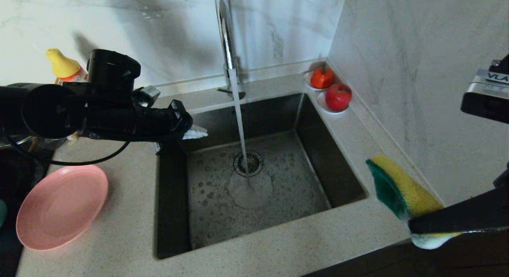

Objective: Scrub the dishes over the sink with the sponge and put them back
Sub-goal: Turn off the faucet

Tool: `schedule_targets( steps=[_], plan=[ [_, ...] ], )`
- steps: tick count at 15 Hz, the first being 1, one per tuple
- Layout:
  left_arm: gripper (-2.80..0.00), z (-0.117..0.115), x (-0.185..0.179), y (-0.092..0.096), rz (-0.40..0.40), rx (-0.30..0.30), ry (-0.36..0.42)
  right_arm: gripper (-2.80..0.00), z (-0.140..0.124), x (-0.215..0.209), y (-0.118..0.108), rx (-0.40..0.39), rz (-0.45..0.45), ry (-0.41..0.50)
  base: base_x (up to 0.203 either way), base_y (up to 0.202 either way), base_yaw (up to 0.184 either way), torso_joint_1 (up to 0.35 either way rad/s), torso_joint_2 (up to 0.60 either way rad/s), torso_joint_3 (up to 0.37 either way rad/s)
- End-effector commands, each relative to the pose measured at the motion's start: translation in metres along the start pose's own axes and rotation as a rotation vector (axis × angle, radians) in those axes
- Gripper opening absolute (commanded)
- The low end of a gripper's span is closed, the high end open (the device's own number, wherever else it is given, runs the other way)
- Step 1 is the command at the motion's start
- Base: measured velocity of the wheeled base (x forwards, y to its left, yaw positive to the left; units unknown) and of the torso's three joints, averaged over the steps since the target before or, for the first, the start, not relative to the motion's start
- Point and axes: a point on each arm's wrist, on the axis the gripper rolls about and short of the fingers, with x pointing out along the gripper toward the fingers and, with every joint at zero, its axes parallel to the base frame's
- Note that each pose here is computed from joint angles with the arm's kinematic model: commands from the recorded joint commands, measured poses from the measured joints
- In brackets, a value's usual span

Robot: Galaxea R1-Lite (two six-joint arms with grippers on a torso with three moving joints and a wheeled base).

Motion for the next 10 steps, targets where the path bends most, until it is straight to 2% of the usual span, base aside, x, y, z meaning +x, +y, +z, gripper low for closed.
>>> schedule_targets(
  steps=[1, 5, 10],
  plan=[
    [-2.80, 0.005, 0.004, -0.006, -0.022, 0.003, -0.006, -2.80, -0.001, 0.001, -0.002, 0.009, -0.006, 0.009, 0.000, 0.000, 0.000, 0.000, 0.00, 0.000],
    [-2.80, 0.014, 0.011, -0.014, -0.045, 0.010, -0.020, -2.80, -0.001, 0.000, -0.004, 0.015, -0.014, 0.002, 0.000, 0.000, 0.000, 0.000, 0.00, 0.000],
    [-2.80, 0.025, 0.030, -0.011, -0.033, 0.006, -0.050, -2.80, -0.002, 0.001, -0.005, 0.021, -0.019, 0.007, 0.000, 0.000, 0.000, 0.000, 0.00, 0.000]
  ],
)
